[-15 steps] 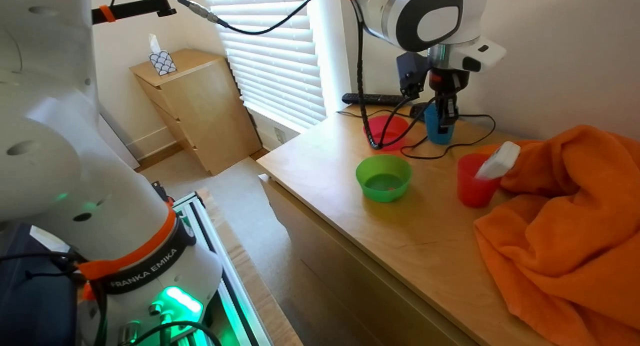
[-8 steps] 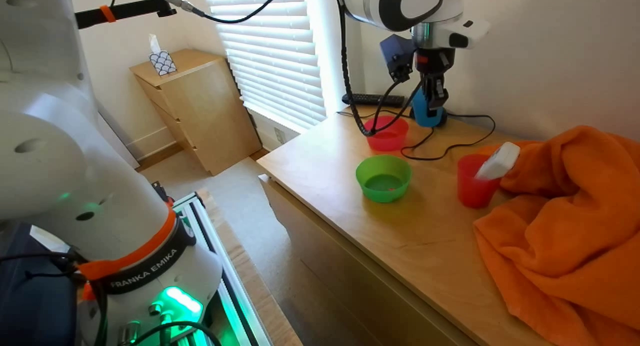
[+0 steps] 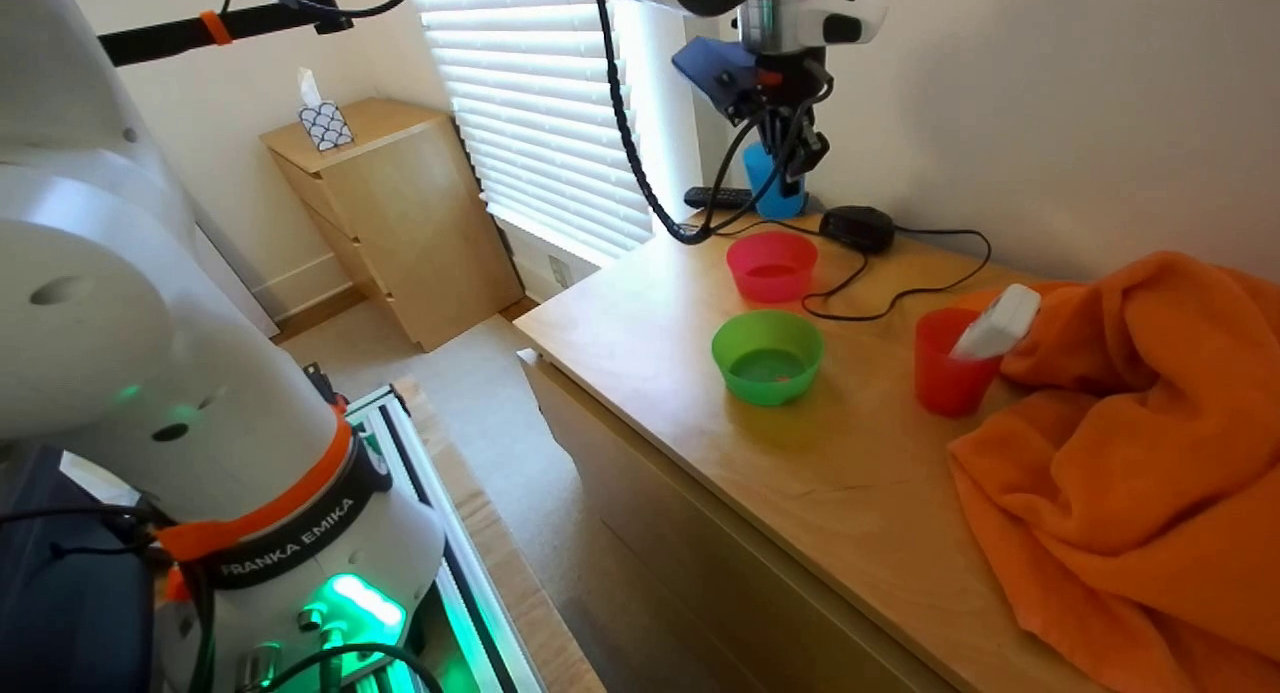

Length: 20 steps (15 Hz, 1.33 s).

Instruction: Pick up the blue cup and put it in the pink bowl

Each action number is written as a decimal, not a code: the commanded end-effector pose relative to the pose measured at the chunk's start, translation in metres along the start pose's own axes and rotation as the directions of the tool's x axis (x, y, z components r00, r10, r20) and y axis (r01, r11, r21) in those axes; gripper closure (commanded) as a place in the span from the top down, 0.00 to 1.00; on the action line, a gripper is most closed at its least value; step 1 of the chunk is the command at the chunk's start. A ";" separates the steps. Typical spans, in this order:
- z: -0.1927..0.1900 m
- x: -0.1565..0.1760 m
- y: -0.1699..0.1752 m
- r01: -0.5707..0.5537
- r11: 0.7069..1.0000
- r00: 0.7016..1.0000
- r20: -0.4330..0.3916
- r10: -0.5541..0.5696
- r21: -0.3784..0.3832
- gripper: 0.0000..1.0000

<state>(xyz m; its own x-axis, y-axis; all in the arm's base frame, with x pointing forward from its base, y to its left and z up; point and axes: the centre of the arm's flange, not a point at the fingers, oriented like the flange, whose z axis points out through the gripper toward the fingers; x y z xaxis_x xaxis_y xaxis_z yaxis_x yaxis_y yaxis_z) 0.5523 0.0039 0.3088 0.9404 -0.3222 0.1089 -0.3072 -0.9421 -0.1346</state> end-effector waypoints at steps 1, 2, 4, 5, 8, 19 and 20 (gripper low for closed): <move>-0.007 -0.034 0.011 0.037 0.998 0.999 0.037 -0.035 -0.041 0.01; -0.008 -0.038 0.016 0.031 0.998 0.999 0.037 -0.030 -0.048 0.01; -0.006 -0.043 0.030 0.008 0.998 0.999 0.046 -0.005 -0.061 0.01; -0.004 -0.043 0.035 0.009 0.998 0.998 0.058 -0.006 -0.056 0.01; 0.018 -0.038 0.041 -0.001 0.999 0.998 0.060 0.004 -0.046 0.01; 0.074 -0.010 0.023 0.049 0.998 0.993 0.105 -0.046 -0.034 0.01; 0.077 -0.007 0.018 0.060 0.998 0.993 0.105 -0.056 -0.028 0.01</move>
<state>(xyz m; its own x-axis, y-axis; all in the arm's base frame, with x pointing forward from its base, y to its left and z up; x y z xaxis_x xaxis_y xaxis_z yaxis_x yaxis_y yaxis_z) 0.5360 -0.0108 0.2412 0.9578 -0.2872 0.0087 -0.2856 -0.9550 -0.0796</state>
